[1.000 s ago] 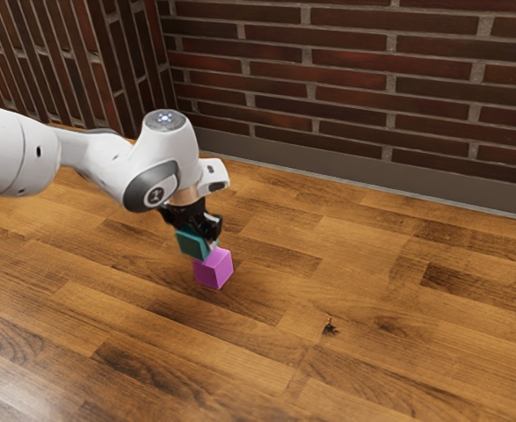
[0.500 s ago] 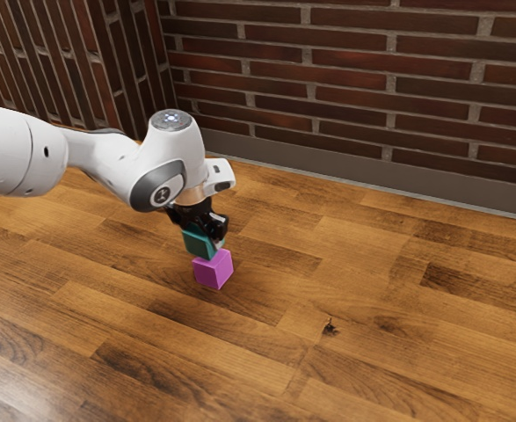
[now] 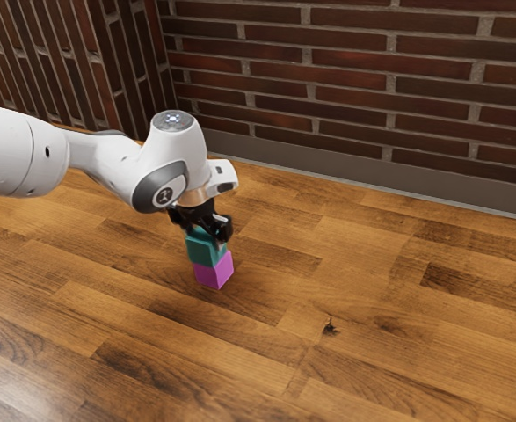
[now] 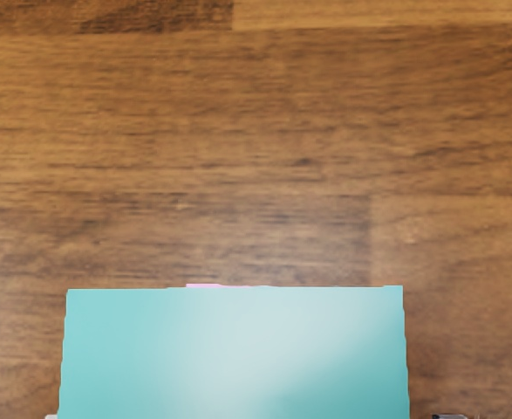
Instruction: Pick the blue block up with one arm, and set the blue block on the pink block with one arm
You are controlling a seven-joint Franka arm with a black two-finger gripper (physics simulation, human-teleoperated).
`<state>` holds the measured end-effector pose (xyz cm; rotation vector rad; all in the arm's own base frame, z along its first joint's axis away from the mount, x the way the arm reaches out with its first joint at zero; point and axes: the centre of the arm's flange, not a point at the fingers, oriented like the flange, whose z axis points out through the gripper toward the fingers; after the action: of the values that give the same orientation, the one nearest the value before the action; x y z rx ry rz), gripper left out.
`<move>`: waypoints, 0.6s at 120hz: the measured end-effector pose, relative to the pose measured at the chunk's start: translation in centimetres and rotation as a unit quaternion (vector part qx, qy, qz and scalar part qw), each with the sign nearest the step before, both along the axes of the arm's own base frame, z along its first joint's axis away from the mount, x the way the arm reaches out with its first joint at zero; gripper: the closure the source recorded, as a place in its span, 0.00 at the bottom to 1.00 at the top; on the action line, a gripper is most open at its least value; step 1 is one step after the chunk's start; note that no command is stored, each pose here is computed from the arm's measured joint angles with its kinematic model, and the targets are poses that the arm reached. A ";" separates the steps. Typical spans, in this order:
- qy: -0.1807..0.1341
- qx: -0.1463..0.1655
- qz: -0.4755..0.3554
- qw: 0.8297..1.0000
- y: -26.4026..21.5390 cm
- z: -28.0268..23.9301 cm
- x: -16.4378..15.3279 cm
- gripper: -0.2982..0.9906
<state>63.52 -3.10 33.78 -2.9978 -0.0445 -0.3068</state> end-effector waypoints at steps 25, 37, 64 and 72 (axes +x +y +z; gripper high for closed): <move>-0.048 0.002 -0.018 0.999 -2.1 7.2 -1.1 0.28; -0.100 -0.020 0.003 0.995 -2.2 16.9 -2.7 0.26; -0.034 -0.068 0.090 0.993 0.2 27.0 -6.5 0.24; -0.003 -0.070 0.103 0.992 0.7 26.4 -7.1 0.24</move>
<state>56.38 -2.41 60.15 -3.0938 -0.3891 -0.3026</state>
